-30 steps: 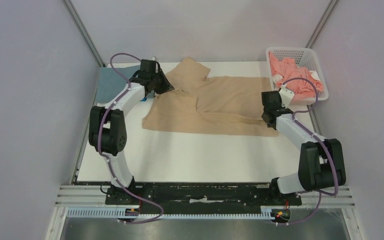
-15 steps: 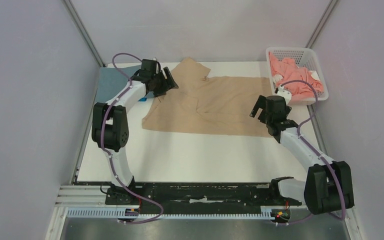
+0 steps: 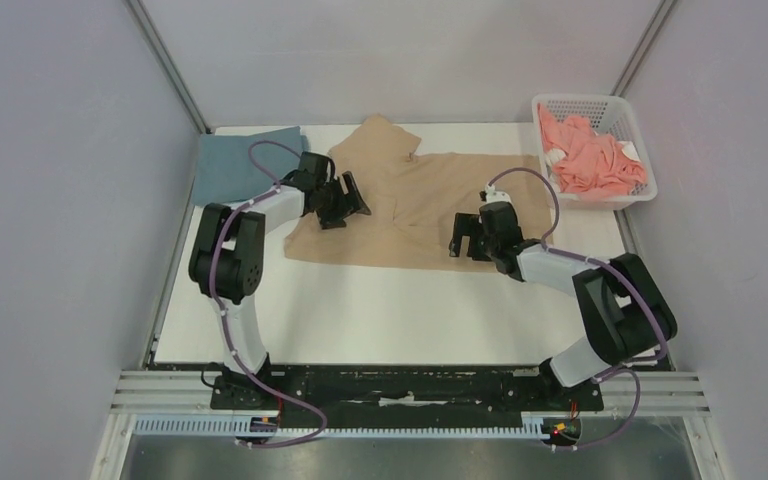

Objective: Fold and stack the t-shirts
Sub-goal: Fold the flattened tshirt in 1/3 of the way

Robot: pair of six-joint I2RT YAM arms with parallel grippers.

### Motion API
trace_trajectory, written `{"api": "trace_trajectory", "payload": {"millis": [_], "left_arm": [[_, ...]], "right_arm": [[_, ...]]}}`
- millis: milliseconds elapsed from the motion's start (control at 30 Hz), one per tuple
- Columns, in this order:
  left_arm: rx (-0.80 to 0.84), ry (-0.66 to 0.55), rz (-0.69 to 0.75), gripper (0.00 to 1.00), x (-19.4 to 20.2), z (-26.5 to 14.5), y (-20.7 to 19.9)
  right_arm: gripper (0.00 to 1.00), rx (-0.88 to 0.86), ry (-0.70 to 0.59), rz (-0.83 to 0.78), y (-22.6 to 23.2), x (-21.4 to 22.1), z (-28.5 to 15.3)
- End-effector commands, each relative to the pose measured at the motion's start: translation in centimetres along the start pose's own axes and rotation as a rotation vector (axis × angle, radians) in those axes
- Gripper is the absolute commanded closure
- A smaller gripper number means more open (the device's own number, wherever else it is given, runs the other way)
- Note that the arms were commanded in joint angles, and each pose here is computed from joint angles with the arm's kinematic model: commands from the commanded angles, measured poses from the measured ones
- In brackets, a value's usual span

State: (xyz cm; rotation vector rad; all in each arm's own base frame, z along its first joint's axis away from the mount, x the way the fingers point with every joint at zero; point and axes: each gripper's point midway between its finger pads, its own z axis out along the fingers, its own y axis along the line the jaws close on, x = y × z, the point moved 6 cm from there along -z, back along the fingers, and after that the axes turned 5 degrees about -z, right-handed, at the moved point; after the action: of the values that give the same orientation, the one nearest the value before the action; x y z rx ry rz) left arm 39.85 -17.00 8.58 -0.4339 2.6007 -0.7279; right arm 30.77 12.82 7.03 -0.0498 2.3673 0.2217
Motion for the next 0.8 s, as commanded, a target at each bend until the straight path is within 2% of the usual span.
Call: {"api": "trace_trajectory", "payload": {"millis": [0, 333, 567, 767], "left_arm": [[-0.002, -0.001, -0.029, 0.17, 2.3, -1.0, 1.0], [-0.168, 0.021, -0.148, 0.16, 12.2, -5.4, 7.5], [-0.162, 0.005, -0.156, 0.16, 16.1, -8.0, 8.9], [-0.165, 0.022, -0.175, 0.15, 18.5, -9.1, 9.9]], "right_arm": [[0.02, -0.023, -0.017, 0.058, -0.3, 2.0, -1.2], [0.02, -0.097, 0.086, 0.054, -0.1, 8.5, -5.1], [0.02, -0.116, 0.186, 0.07, 0.0, 13.4, -8.4], [0.02, -0.108, 0.213, 0.086, -0.6, 16.1, -10.2]]}}
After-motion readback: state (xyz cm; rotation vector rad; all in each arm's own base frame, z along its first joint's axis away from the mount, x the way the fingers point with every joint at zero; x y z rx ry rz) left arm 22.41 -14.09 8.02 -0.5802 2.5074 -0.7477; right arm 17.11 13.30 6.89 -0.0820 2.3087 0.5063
